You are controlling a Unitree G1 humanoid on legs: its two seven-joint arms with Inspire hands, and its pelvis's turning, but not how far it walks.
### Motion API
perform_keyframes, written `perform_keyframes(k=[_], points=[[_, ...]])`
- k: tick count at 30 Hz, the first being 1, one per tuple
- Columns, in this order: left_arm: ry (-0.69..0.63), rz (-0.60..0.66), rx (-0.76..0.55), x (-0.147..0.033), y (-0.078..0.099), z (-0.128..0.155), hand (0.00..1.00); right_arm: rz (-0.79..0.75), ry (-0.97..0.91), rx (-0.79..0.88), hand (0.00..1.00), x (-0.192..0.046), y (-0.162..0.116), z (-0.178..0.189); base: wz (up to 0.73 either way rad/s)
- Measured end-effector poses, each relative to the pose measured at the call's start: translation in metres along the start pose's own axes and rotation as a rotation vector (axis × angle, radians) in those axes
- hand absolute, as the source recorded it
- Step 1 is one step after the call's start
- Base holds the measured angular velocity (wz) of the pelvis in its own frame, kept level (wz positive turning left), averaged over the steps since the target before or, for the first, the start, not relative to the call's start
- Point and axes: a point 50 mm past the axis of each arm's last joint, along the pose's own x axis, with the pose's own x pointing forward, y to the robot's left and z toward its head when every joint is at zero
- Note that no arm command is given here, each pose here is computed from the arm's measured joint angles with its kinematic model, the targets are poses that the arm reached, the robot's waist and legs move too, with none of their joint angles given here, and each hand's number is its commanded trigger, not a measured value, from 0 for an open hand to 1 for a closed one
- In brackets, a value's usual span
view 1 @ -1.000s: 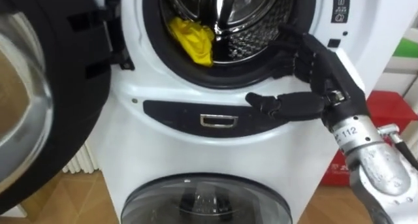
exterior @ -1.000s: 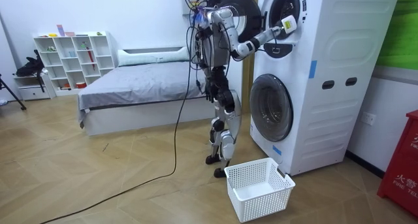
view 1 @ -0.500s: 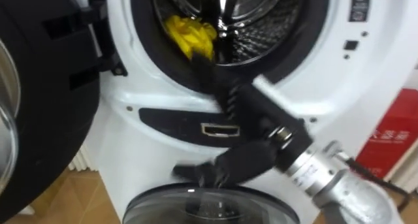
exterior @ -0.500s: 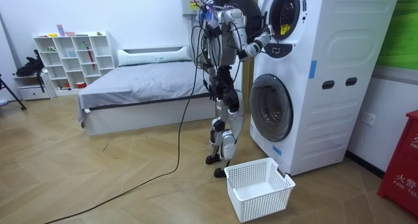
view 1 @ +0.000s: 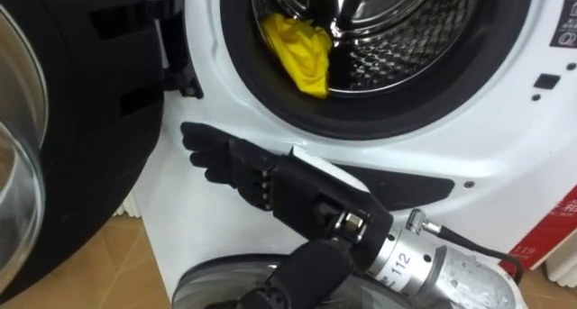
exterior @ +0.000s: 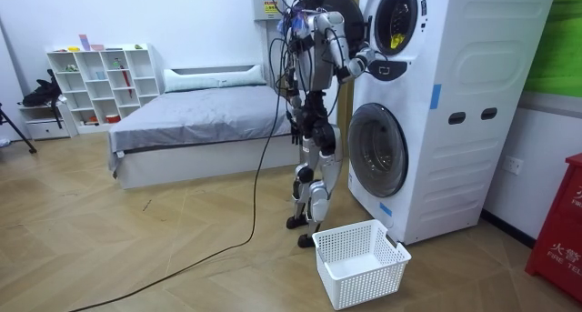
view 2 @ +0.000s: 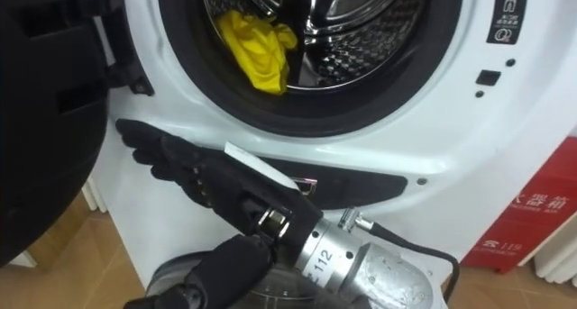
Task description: Pick clothes from washing machine
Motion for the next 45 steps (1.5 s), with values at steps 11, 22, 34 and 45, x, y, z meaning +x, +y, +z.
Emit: perform_keyframes(k=[11, 22, 34, 45], points=[[0.034, -0.003, -0.033, -0.001, -0.002, -0.01, 0.0, -0.203, -0.056, -0.135, 0.0, -0.013, -0.025, 0.024, 0.02], [0.045, -0.003, -0.086, -0.003, -0.005, -0.016, 0.0, -0.428, -0.174, -0.27, 0.0, -0.015, -0.057, 0.061, 0.0], [0.063, -0.007, -0.083, -0.004, -0.008, -0.02, 0.0, -0.469, -0.199, -0.312, 0.0, -0.009, -0.062, 0.069, 0.04], [0.09, -0.012, -0.09, -0.003, -0.007, -0.018, 0.0, -0.56, -0.176, -0.365, 0.0, 0.002, -0.091, 0.072, 0.04]])
